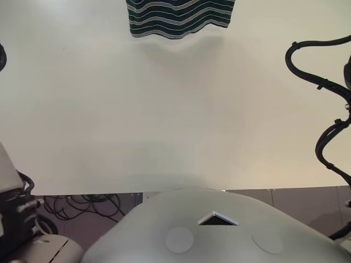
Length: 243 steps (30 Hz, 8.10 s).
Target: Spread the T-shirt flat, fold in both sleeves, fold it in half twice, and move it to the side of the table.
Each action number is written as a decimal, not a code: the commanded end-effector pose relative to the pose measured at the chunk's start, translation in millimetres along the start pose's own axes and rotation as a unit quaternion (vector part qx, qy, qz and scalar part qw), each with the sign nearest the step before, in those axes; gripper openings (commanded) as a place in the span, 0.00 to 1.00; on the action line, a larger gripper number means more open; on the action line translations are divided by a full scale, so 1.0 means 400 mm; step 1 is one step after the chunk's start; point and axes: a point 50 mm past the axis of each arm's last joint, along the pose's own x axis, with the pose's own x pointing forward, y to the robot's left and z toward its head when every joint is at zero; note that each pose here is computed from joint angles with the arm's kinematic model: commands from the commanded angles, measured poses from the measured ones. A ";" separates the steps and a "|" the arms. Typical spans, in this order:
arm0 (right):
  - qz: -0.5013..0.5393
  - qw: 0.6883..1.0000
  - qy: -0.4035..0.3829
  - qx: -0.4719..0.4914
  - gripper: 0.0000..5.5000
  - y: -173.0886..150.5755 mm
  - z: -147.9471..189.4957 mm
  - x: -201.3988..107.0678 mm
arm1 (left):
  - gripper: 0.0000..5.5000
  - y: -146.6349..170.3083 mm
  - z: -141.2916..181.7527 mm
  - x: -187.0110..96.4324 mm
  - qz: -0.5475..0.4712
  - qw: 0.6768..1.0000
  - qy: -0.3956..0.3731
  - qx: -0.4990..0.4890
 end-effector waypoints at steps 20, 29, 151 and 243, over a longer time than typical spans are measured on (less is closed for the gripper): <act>0.490 0.823 0.148 0.245 0.00 0.235 -0.277 -0.711 | 0.00 -0.354 0.287 -0.758 -0.508 0.637 -0.340 -0.470; 0.581 0.713 0.319 0.229 0.00 0.288 -0.311 -0.853 | 0.00 -0.450 0.363 -0.931 -0.695 0.523 -0.253 -0.423; 0.216 0.938 0.271 -0.012 0.39 0.261 -0.503 -0.432 | 0.29 -0.593 0.166 -1.008 -0.447 0.364 0.109 -0.809; 0.163 0.741 0.485 0.434 0.45 0.214 -0.355 -0.938 | 0.47 -0.429 0.380 -0.553 0.078 0.610 -0.100 -0.782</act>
